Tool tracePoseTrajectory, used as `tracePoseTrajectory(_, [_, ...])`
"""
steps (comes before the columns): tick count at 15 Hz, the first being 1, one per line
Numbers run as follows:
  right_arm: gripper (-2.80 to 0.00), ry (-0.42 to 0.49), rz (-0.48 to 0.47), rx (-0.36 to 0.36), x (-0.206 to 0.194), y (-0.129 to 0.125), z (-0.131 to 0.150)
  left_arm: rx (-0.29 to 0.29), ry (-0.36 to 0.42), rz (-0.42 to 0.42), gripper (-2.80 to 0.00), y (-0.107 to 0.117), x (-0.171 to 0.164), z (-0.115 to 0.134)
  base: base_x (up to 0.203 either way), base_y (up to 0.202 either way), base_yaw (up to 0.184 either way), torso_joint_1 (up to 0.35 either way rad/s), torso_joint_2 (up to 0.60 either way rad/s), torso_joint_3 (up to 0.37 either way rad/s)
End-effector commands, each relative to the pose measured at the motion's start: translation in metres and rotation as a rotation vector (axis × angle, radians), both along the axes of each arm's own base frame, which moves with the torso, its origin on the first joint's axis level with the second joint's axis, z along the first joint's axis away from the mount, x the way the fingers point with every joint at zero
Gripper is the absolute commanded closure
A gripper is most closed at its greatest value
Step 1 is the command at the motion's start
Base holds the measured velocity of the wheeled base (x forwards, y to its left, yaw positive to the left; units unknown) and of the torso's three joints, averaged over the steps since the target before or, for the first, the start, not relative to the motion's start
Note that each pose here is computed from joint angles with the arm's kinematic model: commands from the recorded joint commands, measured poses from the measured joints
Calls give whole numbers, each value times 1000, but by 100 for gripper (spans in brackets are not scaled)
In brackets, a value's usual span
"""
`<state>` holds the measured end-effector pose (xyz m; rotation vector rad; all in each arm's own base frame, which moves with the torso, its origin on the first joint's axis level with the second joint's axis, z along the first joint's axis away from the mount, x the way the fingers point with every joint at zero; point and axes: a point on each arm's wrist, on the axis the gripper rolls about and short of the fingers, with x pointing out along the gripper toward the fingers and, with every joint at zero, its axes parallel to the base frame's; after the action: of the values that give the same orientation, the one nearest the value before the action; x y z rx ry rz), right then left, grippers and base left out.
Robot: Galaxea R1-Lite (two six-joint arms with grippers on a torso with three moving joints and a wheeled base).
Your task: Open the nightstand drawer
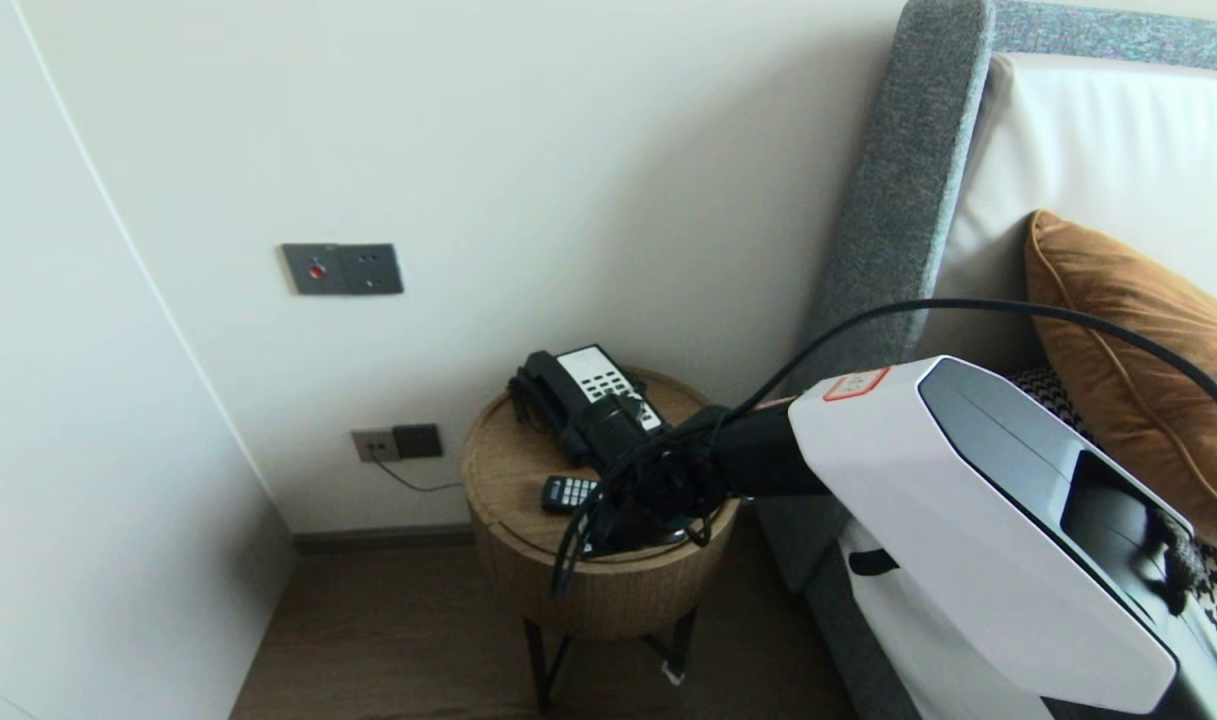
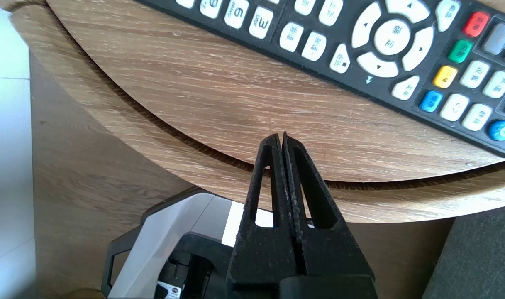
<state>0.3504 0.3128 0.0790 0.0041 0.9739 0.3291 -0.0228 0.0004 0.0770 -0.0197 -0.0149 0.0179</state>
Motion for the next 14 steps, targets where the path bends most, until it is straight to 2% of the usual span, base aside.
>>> tracePoseTrajectory(1, [0, 4, -2, -4, -1, 0, -1, 0, -2, 0, 0, 0, 0, 0, 0, 0, 0, 0, 0, 0])
tracePoseTrajectory(14, [0, 27, -11, -22, 1, -3, -12, 0, -2, 0, 0, 0, 0, 0, 0, 0, 0, 0, 0, 0])
